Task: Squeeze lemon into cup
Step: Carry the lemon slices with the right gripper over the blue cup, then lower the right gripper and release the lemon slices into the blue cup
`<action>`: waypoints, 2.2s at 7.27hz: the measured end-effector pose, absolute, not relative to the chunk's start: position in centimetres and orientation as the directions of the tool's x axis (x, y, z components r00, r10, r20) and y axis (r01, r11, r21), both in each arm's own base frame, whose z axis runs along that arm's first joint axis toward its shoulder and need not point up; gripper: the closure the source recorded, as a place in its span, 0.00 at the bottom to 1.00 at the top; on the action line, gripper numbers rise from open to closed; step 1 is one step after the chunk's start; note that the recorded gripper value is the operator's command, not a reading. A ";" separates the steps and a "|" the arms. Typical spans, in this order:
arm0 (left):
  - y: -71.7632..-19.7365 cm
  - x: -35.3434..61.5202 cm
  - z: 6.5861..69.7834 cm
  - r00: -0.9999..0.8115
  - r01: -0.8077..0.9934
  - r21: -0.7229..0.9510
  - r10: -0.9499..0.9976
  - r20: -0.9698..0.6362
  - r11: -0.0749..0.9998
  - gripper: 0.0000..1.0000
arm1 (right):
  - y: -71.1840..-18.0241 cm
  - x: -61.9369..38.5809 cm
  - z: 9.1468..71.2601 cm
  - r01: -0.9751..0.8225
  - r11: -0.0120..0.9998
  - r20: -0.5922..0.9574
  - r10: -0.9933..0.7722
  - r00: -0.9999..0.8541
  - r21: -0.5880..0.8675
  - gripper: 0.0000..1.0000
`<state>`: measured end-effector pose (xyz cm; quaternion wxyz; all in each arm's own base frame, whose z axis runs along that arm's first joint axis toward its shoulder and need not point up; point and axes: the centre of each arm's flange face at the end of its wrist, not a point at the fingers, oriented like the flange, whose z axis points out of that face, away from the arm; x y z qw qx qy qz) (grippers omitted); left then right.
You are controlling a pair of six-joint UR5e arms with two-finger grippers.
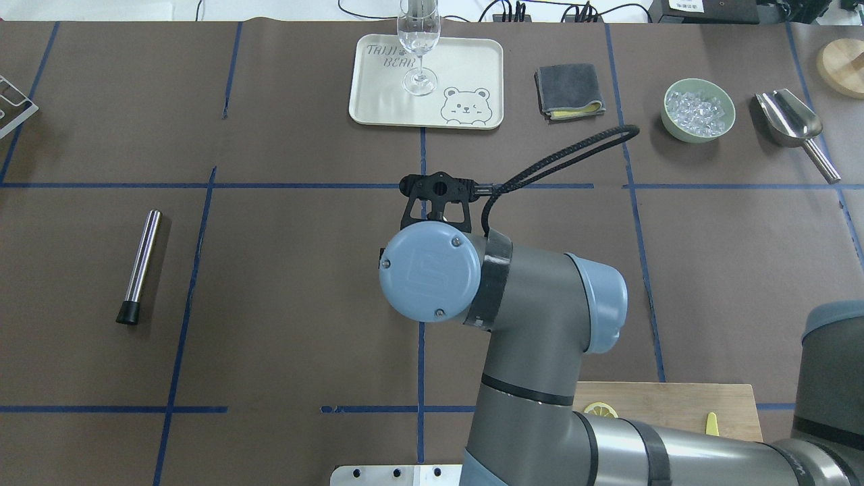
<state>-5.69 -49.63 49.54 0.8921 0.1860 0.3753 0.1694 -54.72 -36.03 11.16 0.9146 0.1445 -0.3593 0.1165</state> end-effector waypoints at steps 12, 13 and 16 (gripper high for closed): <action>-49.7 -5.7 49.7 0.661 -0.163 0.456 0.440 -0.608 0.875 0.00 | -38.3 -59.7 14.1 -0.290 0.940 0.671 0.099 0.735 0.178 0.47; -49.7 -5.7 49.7 0.661 -0.163 0.456 0.440 -0.608 0.875 0.00 | -38.2 -59.7 14.2 -0.288 0.941 0.671 0.098 0.735 0.178 0.30; -49.7 -5.7 49.7 0.660 -0.162 0.457 0.440 -0.608 0.875 0.00 | -38.1 -59.7 14.8 -0.279 0.942 0.662 0.090 0.744 0.185 0.13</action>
